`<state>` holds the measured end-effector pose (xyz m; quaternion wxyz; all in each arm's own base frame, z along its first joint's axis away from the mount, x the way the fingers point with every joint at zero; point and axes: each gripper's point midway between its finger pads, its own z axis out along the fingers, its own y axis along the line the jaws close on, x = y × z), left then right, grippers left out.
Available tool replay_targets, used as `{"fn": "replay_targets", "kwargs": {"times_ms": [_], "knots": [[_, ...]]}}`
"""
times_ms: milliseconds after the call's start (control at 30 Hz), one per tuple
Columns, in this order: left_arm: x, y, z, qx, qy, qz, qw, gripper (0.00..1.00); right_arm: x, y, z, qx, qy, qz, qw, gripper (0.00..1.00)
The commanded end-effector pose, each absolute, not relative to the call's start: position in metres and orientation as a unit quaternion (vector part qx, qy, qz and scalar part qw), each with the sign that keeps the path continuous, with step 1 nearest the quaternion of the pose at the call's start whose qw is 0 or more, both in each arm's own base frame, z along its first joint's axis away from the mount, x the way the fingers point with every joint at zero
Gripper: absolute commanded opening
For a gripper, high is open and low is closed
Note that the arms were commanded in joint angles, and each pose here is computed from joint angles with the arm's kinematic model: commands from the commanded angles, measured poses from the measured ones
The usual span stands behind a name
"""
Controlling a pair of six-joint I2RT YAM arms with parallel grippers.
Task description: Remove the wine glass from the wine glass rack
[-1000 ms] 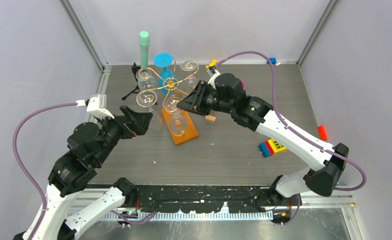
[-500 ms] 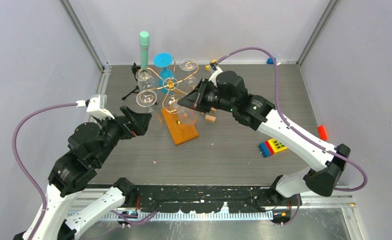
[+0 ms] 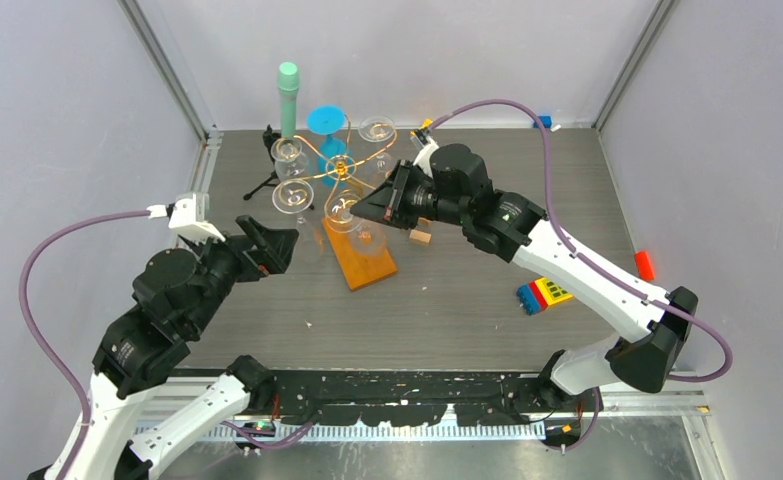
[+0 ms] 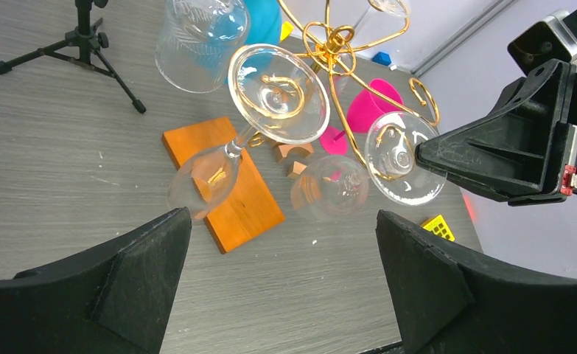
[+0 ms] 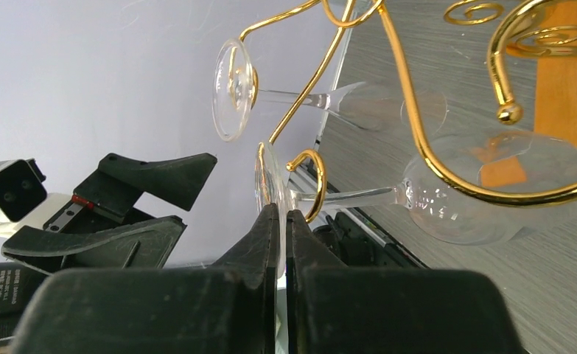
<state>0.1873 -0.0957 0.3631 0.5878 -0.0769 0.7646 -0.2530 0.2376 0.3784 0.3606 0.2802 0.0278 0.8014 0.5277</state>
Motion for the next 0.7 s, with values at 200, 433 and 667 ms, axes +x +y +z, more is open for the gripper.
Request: {"fn": "replay_targets", "kwargs": {"times_ms": [200, 433, 667], "knots": [[0.187, -0.089, 0.369, -0.082, 0.753, -0.246, 0.604, 1.00, 0.211, 0.390, 0.411, -0.021, 0.742, 0.613, 0.269, 0.00], [0.185, -0.086, 0.369, -0.085, 0.752, -0.245, 0.606, 1.00, 0.214, 0.402, 0.420, -0.043, 0.727, 0.629, 0.272, 0.00], [0.183, -0.086, 0.368, -0.085, 0.754, -0.247, 0.603, 1.00, 0.234, 0.413, 0.418, -0.038, 0.729, 0.616, 0.295, 0.00]]}}
